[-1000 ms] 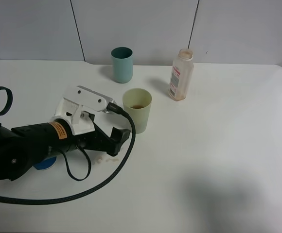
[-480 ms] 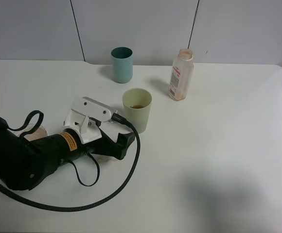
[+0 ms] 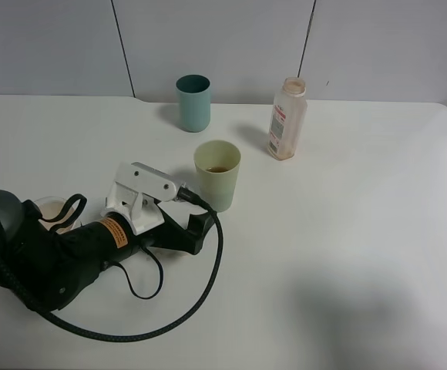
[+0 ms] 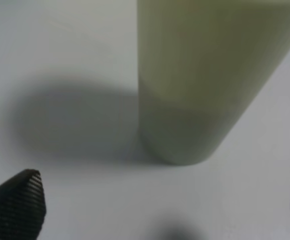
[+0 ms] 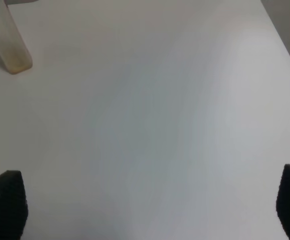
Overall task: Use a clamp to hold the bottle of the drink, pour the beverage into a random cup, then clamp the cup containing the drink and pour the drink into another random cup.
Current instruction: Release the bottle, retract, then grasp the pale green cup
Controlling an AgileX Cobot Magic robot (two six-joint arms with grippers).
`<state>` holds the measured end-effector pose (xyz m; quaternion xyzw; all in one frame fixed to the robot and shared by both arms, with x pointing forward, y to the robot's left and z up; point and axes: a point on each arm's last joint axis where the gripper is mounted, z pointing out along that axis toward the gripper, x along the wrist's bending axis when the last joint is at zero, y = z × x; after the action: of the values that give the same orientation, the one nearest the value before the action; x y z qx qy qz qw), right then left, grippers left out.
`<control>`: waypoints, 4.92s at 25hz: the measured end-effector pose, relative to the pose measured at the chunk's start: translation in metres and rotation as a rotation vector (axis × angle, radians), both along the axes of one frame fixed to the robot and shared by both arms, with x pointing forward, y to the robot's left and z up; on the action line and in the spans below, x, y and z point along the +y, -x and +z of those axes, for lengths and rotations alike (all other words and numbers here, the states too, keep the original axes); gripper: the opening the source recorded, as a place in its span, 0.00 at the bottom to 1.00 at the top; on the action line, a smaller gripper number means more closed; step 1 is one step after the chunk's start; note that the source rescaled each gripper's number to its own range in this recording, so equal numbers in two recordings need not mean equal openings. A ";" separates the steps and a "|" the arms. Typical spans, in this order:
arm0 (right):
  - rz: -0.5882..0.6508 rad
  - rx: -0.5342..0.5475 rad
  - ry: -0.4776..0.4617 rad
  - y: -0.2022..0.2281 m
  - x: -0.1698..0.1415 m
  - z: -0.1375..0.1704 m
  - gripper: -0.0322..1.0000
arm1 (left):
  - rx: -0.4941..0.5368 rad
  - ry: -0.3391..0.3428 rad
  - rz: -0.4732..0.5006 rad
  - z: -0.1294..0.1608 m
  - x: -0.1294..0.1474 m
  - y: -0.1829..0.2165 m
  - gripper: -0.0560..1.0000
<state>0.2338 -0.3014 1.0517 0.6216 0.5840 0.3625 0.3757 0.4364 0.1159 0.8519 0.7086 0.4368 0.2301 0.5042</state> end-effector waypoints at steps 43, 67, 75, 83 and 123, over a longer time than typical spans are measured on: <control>0.000 0.000 0.000 0.000 0.000 0.000 1.00 | -0.101 0.016 -0.045 -0.025 -0.039 -0.034 1.00; 0.000 0.000 0.000 0.000 0.000 0.000 1.00 | -0.179 0.053 -0.033 -0.022 -0.055 -0.060 1.00; 0.000 0.000 0.000 0.000 0.000 0.000 1.00 | -0.183 0.053 -0.044 -0.029 -0.062 -0.065 1.00; 0.000 0.000 0.000 0.000 0.000 0.000 1.00 | -0.181 0.048 -0.046 -0.032 -0.062 -0.066 0.73; 0.000 0.000 0.000 0.000 0.000 0.000 1.00 | -0.111 -0.056 -0.141 0.060 -0.036 -0.089 0.06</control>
<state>0.2338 -0.3014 1.0517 0.6216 0.5840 0.3625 0.3757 0.5253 0.0799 0.9116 0.7375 0.3506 0.2451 0.5225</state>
